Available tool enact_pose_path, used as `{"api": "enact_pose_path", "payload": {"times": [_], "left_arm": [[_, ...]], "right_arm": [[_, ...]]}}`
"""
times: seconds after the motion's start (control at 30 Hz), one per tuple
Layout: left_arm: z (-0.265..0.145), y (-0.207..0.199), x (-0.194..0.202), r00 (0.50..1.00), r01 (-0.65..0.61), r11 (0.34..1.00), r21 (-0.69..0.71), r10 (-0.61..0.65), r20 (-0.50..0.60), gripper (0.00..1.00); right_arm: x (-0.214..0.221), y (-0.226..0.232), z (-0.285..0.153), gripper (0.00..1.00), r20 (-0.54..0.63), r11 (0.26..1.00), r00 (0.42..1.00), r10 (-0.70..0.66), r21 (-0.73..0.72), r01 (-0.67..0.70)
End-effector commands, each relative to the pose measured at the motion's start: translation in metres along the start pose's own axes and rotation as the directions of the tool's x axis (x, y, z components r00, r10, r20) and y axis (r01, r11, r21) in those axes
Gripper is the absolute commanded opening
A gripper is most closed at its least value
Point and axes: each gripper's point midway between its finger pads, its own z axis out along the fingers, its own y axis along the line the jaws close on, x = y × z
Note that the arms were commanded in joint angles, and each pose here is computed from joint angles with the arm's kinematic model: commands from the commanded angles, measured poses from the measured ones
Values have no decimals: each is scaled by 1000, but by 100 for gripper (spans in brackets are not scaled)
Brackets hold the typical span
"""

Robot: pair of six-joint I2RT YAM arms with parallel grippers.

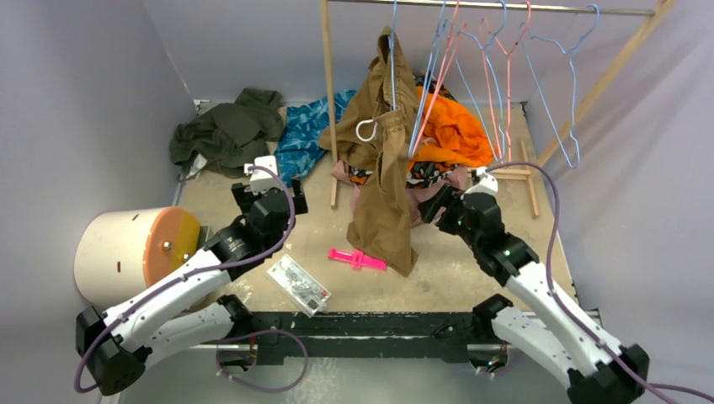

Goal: Place the shorts on the hanger
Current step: Move the shorts from the center of the board.

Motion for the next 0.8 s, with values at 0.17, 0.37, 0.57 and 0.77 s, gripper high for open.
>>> {"api": "enact_pose_path", "payload": {"times": [0.17, 0.37, 0.57, 0.77], "left_arm": [[0, -6, -4, 1000, 0, 1000, 23, 0, 3, 98], [1, -9, -2, 1000, -5, 999, 35, 6, -6, 98], [1, -12, 0, 1000, -15, 999, 40, 15, -15, 98], [1, -11, -1, 1000, -17, 999, 42, 17, -14, 98]], "right_arm": [[-28, -66, 52, 67, 127, 958, 968, 215, 167, -234], [-22, -97, 74, 63, 197, 921, 947, 252, 252, -298], [-11, -104, 100, 62, 194, 899, 924, 330, 233, -370], [-1, -110, 124, 61, 161, 885, 918, 363, 250, -394]]}}
